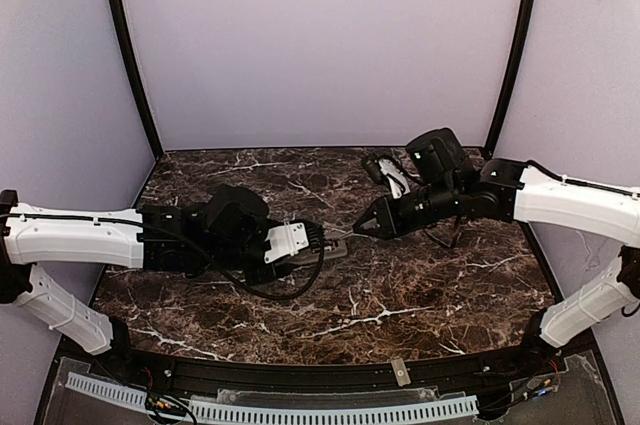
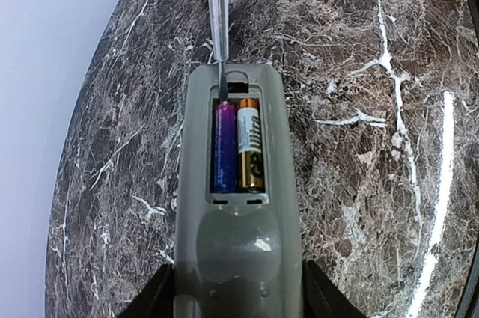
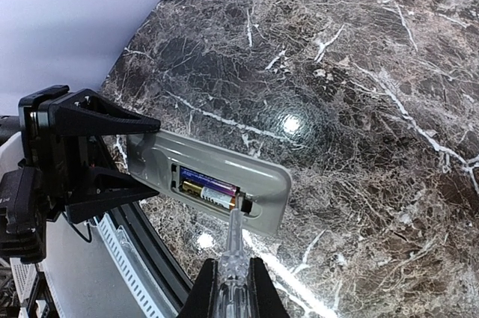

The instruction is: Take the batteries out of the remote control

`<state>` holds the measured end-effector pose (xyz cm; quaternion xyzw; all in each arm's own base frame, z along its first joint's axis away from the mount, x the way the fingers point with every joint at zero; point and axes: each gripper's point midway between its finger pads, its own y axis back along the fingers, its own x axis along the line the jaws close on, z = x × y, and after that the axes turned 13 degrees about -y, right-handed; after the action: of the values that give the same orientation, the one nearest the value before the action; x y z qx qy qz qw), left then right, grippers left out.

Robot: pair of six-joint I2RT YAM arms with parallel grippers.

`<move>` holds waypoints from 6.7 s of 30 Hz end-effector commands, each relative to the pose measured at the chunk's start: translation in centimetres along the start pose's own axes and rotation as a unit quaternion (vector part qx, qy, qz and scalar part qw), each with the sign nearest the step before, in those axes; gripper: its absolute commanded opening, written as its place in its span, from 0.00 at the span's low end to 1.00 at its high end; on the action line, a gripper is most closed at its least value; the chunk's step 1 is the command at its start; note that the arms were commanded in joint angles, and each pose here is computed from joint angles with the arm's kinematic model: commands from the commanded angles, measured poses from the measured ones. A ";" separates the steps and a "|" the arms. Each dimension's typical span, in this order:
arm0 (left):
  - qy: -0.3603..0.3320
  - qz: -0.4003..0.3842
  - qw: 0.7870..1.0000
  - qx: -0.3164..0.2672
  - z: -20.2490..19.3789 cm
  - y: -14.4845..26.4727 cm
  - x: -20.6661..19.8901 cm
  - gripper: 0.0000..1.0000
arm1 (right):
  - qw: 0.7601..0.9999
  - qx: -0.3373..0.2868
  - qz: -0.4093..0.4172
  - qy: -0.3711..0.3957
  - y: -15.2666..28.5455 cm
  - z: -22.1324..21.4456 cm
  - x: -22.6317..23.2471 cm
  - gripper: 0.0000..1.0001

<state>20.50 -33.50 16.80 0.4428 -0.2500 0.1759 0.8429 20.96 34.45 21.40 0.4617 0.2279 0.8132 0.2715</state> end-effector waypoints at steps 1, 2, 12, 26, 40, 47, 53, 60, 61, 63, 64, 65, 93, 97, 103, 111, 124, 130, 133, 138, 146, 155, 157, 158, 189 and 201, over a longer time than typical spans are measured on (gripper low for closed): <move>0.006 0.019 0.997 -0.075 3.2 1.8 1.2 0.00 | 0.995 0.005 0.095 0.035 1.0 -0.2 4.0 0.00; 0.006 0.017 0.997 -0.078 3.3 1.9 1.2 0.00 | 0.994 0.004 0.101 0.037 1.1 -0.3 4.2 0.00; 0.005 0.014 0.995 -0.100 3.9 2.6 1.0 0.00 | 0.986 0.009 0.163 0.036 2.1 -0.8 5.7 0.00; 0.005 0.010 0.993 -0.119 4.4 3.3 0.9 0.00 | 0.975 0.010 0.219 0.031 2.6 -1.2 6.6 0.00; 0.007 0.006 0.992 -0.128 4.7 3.6 0.9 0.00 | 0.958 0.010 0.286 0.033 3.7 -1.5 8.2 0.00; 0.007 0.003 0.991 -0.130 4.7 3.6 0.7 0.00 | 0.949 0.012 0.312 0.035 4.1 -1.8 8.7 0.00; 0.007 0.002 0.991 -0.130 4.7 3.6 0.7 0.00 | 0.941 0.013 0.335 0.040 4.7 -2.0 9.3 0.00; 0.007 0.001 0.991 -0.132 4.8 3.6 0.6 0.00 | 0.929 0.013 0.366 0.046 5.7 -2.2 10.1 0.00; 0.007 0.001 0.991 -0.133 4.8 3.7 0.6 0.00 | 0.928 0.014 0.370 0.046 5.8 -2.2 10.2 0.00; 0.008 0.001 0.991 -0.135 4.8 3.7 0.6 0.00 | 0.925 0.015 0.376 0.047 5.9 -2.2 10.3 0.00; 0.008 0.001 0.991 -0.135 4.9 3.7 0.7 0.00 | 0.926 0.016 0.375 0.046 5.9 -2.2 10.3 0.00; 0.008 0.002 0.991 -0.136 4.9 3.8 0.7 0.00 | 0.926 0.017 0.374 0.045 5.8 -2.2 10.3 0.00; 0.011 0.006 0.991 -0.132 4.8 3.7 0.8 0.00 | 0.944 0.001 0.328 0.034 5.6 -1.2 8.7 0.00; 0.011 0.006 0.991 -0.133 4.8 3.7 0.8 0.00 | 0.947 -0.005 0.320 0.034 5.7 -1.0 8.4 0.00; 0.010 0.004 0.991 -0.133 4.8 3.6 0.7 0.00 | 0.951 -0.014 0.308 0.032 6.0 -0.7 7.8 0.00; 0.010 0.002 0.991 -0.133 4.8 3.4 0.6 0.00 | 0.956 -0.026 0.291 0.034 6.7 -0.3 7.1 0.00; -0.017 -0.027 0.993 -0.117 3.5 0.5 -2.0 0.02 | 0.966 -0.042 0.254 0.027 7.0 -0.3 5.3 0.00; -0.016 -0.080 0.993 -0.089 1.8 -2.1 -5.1 0.05 | 0.973 -0.054 0.222 0.029 7.2 -0.3 4.0 0.00; -0.015 -0.112 0.991 -0.071 0.9 -3.2 -6.7 0.05 | 0.977 -0.062 0.203 0.029 7.3 -0.6 3.2 0.00; -0.018 -0.150 0.986 -0.072 0.9 -3.8 -8.3 0.04 | 0.980 -0.068 0.188 0.026 7.7 -1.2 2.1 0.00; -0.013 -0.156 0.986 -0.057 -1.1 -6.4 -9.9 0.04 | 0.986 -0.076 0.144 0.026 8.3 -1.7 0.5 0.00; 0.025 -0.168 0.985 -0.041 -3.2 -8.7 -11.2 0.64 | 0.989 -0.079 0.119 0.020 8.7 -2.2 -0.4 0.00; 0.023 -0.159 0.986 -0.037 -3.4 -8.7 -10.9 0.75 | 0.989 -0.081 0.118 0.019 8.7 -2.1 -0.4 0.00; 0.020 -0.150 0.988 -0.037 -3.3 -8.5 -10.4 0.85 | 0.990 -0.081 0.117 0.020 8.7 -2.0 -0.4 0.00; 0.099 -0.176 0.913 -0.355 13.0 1.8 0.1 0.72 | 0.951 -0.006 0.242 0.193 8.4 -2.3 5.2 0.00; 0.125 -0.225 0.902 -0.346 14.8 0.2 0.1 0.03 | 0.953 0.002 0.241 0.186 7.8 -2.2 5.1 0.00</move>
<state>16.68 -45.12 22.93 0.1483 -0.0960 -0.0502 0.9830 15.14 31.33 27.28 0.3542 0.1676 0.9194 0.0333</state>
